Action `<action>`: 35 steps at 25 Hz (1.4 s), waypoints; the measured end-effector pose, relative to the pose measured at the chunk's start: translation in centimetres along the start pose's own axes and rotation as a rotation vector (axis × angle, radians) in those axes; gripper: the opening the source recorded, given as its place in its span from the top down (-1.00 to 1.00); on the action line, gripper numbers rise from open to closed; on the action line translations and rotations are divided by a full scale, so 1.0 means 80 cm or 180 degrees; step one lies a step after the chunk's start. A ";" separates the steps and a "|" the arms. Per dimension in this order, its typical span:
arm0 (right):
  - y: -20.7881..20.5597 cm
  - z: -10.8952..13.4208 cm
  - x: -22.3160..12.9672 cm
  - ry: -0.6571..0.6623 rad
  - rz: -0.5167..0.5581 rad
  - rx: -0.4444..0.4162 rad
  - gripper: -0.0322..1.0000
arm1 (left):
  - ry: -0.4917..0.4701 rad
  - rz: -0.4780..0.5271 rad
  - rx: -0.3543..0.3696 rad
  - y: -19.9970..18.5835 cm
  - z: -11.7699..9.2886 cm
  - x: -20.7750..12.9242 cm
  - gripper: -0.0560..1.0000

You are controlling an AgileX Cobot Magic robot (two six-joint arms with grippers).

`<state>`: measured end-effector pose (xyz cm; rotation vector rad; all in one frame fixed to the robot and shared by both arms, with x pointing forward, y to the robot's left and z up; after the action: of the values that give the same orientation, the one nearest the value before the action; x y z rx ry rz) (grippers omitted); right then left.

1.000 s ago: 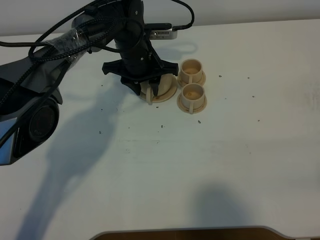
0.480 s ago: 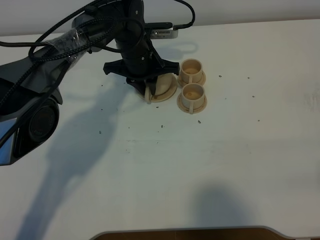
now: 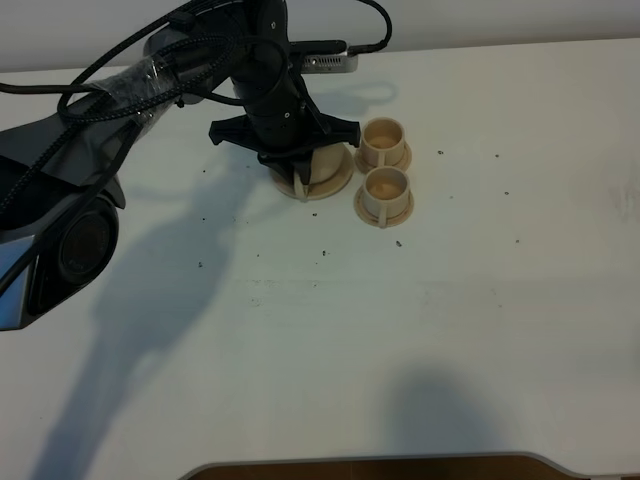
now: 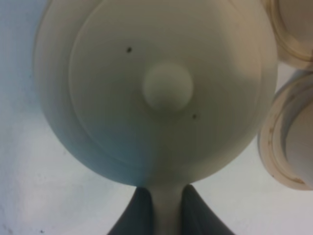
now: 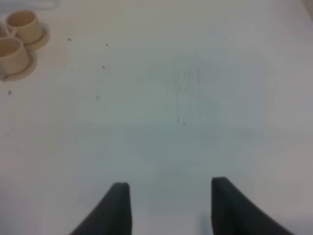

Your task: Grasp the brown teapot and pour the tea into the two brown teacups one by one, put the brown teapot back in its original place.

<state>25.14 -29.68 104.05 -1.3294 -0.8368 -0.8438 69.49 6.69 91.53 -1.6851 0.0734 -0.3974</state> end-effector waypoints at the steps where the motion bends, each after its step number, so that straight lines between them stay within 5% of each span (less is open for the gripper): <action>1: 0.000 0.000 0.000 0.0000 0.0000 0.0000 0.16 | 0.0018 0.0003 0.0000 0.000 0.000 0.000 0.69; 35: 0.000 0.000 0.000 0.0000 0.0000 0.0000 0.16 | 0.1036 -0.0210 0.0200 -0.039 0.006 0.008 0.69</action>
<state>25.14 -29.68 104.05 -1.3295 -0.8369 -0.8437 69.69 7.42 94.63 -1.5512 0.2427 -0.7145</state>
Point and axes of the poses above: a point on each arm's last joint axis where the gripper is mounted, y pointing out along that axis toward the gripper, z along the wrist's bending axis when the last joint is at zero, x = y × z, the point moved 2 cm from there along y, pointing out along that axis toward the gripper, and after that the axes turned 8 degrees about y, right-handed, at the moved point
